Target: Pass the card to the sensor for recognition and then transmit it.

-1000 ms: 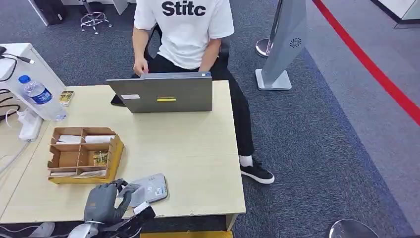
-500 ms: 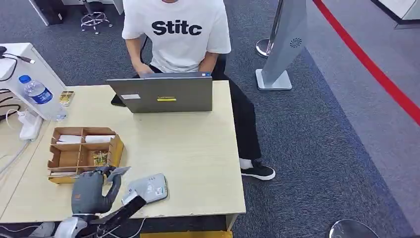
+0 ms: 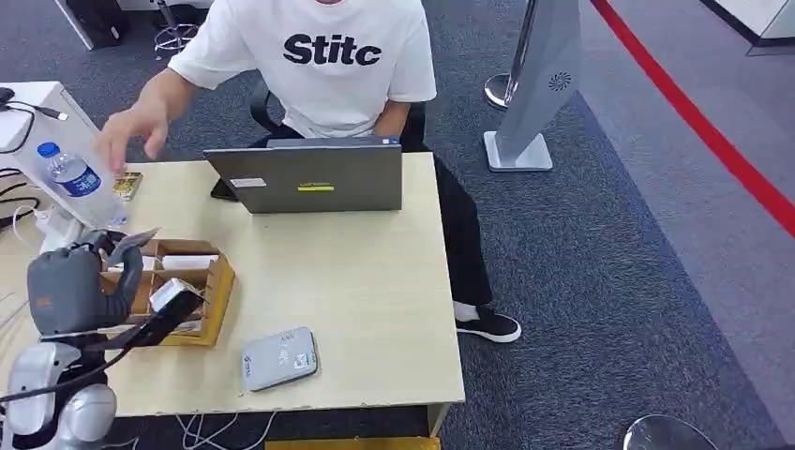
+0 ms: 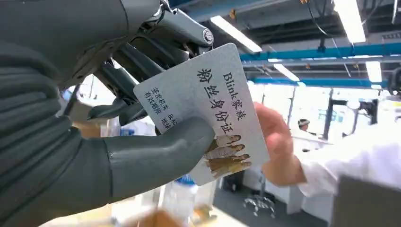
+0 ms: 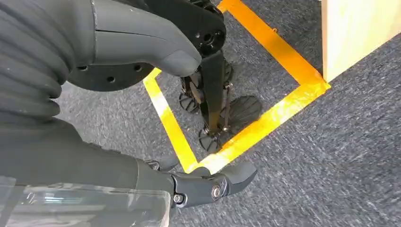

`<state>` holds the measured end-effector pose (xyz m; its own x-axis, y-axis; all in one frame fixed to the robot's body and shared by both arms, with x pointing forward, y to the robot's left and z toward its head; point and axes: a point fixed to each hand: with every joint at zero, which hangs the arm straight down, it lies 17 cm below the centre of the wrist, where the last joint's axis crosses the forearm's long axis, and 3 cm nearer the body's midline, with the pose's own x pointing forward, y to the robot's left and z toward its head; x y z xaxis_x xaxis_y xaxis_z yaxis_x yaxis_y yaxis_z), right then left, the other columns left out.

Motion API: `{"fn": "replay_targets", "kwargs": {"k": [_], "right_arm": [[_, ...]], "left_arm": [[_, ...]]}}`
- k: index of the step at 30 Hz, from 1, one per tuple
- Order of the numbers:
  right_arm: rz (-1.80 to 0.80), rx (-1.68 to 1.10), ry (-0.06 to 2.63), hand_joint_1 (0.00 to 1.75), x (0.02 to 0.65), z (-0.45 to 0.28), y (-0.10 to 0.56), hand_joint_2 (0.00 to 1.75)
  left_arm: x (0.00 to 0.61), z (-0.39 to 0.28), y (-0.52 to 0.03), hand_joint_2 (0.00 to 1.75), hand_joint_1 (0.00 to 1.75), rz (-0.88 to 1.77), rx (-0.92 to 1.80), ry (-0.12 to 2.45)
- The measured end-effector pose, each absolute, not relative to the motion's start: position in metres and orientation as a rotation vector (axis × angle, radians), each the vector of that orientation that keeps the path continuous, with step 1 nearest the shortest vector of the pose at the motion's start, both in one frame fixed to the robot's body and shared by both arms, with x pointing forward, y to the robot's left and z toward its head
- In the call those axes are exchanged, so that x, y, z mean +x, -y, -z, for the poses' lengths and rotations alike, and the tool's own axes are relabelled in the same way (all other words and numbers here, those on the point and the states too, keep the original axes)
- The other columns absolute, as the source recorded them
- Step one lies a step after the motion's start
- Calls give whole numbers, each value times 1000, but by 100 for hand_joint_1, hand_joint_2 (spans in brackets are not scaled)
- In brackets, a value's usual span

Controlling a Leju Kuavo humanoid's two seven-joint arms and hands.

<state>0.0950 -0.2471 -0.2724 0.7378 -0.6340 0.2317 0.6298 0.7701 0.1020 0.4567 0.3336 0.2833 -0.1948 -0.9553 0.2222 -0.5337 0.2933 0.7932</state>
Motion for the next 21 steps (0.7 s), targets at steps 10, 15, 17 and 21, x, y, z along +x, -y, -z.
{"fn": "replay_targets", "kwargs": {"k": [10,15,17,21], "right_arm": [[641,33,251,0,98,272,241,175],[636,34,250,0,98,273,244,175],[631,34,249,0,98,273,245,175],[627,19,241,0,95,274,246,175]], "left_arm": [[513,-291,-377,175,175,757,1400,1669],[524,-286,-385,175,173,757,1397,1636],[526,-284,-388,175,169,756,1391,1623],[533,-274,-394,175,115,752,1360,1595]]}}
